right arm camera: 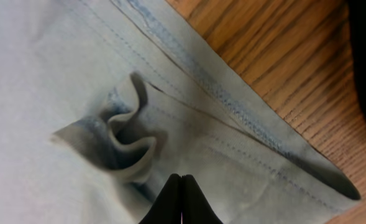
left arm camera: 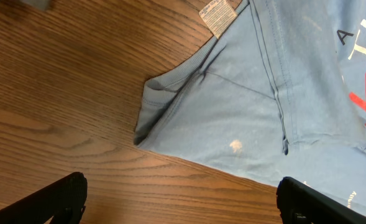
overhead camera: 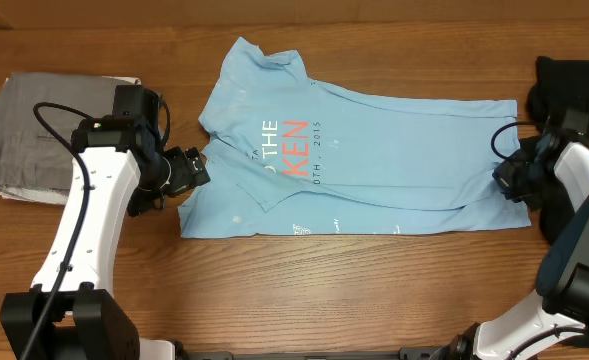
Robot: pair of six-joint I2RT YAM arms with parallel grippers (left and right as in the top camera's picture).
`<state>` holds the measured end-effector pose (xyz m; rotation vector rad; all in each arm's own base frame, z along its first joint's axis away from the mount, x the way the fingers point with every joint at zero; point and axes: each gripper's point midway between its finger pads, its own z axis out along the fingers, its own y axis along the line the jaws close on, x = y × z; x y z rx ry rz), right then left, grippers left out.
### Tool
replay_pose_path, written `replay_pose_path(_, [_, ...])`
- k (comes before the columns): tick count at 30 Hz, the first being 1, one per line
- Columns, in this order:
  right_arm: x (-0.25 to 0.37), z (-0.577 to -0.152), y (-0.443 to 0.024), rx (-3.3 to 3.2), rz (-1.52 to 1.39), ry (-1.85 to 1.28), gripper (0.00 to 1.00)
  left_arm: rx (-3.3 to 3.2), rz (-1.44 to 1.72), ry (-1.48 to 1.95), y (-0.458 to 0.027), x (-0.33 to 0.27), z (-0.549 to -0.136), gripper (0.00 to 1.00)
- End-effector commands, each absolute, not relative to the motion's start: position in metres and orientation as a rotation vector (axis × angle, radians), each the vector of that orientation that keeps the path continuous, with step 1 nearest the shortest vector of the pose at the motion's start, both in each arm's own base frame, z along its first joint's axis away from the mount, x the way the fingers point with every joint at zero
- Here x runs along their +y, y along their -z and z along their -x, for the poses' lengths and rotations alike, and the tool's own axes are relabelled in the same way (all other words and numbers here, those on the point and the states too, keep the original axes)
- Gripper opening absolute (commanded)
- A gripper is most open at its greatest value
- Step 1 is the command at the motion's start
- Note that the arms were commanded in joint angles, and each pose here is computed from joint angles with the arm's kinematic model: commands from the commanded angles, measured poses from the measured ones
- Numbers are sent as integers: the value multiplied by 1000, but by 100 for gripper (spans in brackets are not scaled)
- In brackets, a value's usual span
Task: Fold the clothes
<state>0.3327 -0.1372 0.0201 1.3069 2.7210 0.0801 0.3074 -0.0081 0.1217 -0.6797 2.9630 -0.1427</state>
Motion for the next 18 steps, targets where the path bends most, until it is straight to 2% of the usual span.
replay_pose_path(1, [-137, -326, -12, 2714, -1319, -62, 4, 2952, 675, 141, -126, -8, -307, 100])
replay_pose_path(9, [-133, -323, -5, 2718, -1324, -75, 4, 2952, 675, 141, -126, -8, -307, 100])
replay_pose_path(18, [-105, -353, -12, 2648, -1256, -412, 4, 2952, 675, 141, -126, -8, -307, 100])
